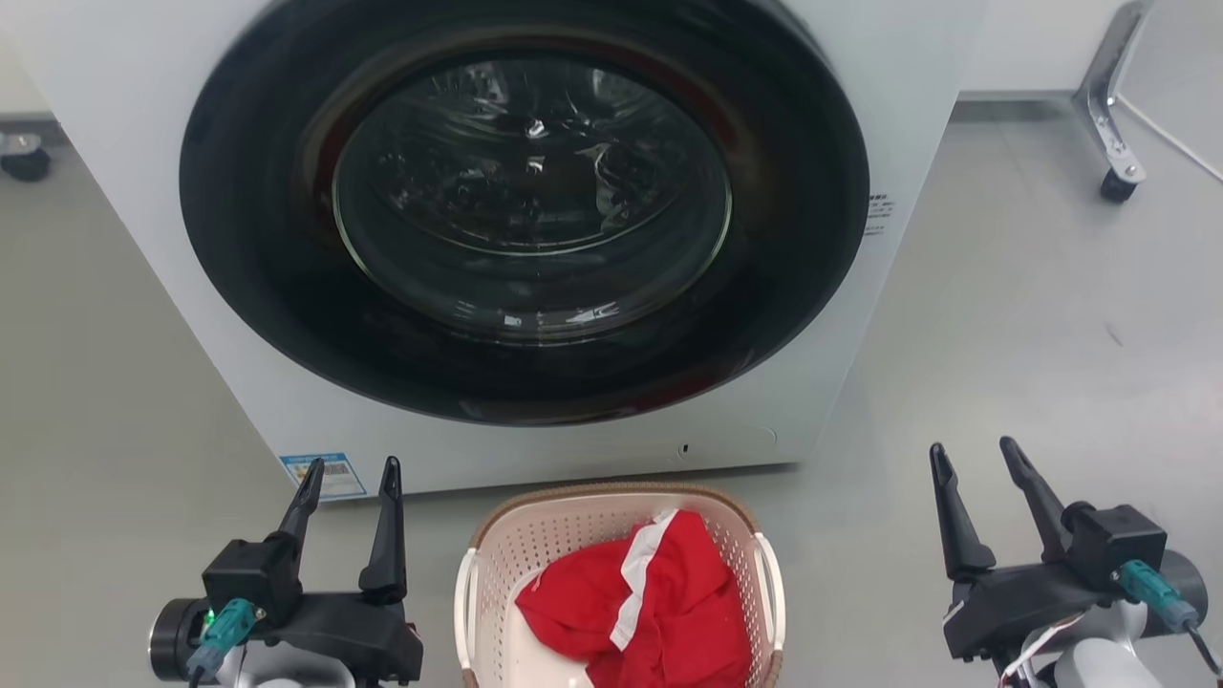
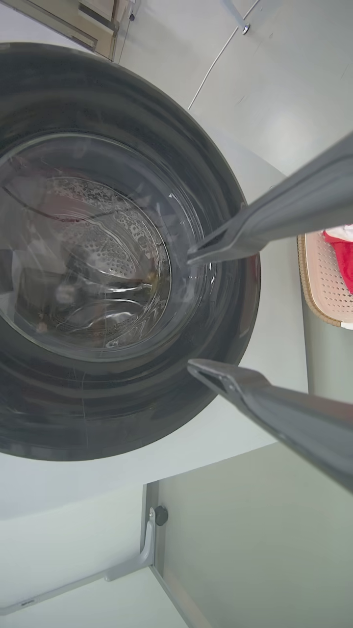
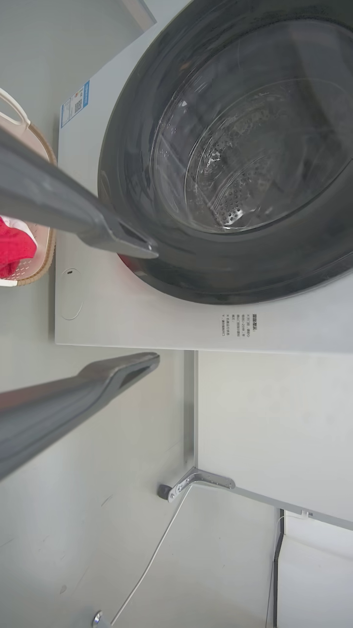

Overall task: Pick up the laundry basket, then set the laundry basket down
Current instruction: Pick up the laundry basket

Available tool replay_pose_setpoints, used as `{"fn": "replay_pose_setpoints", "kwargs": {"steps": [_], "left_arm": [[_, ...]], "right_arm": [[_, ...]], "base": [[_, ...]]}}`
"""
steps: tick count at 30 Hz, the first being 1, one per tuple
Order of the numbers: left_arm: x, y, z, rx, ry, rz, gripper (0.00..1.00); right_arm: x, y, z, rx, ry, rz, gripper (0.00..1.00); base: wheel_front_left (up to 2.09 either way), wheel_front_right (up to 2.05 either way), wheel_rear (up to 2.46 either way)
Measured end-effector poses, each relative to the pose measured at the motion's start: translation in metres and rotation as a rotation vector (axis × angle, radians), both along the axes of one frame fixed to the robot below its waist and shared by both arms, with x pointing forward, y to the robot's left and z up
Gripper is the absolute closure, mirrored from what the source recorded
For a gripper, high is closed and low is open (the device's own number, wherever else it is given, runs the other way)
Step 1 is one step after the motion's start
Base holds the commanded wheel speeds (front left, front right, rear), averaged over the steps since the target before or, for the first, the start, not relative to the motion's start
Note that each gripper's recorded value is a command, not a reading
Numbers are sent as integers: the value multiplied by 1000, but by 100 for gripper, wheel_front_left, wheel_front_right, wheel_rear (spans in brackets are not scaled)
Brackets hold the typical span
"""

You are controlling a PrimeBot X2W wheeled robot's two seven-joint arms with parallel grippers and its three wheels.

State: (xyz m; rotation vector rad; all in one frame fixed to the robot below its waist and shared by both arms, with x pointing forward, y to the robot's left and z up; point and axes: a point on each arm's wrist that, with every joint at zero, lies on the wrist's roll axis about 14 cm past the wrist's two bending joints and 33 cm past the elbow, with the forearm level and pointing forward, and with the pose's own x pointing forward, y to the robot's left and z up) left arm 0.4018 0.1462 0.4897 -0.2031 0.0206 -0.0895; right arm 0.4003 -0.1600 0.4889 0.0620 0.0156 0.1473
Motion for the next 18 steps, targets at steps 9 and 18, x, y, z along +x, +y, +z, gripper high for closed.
{"fn": "replay_pose_setpoints", "kwargs": {"steps": [9,18], "left_arm": [[32,-10,-17,-19,37,-18,0],[63,-11,-42,-17,91,-23,0]], "right_arm": [[32,-1,-22,4,50,-4,0],[64,8,-43,20,88,15,0]], "base": [[0,0,0],[0,0,0]]}}
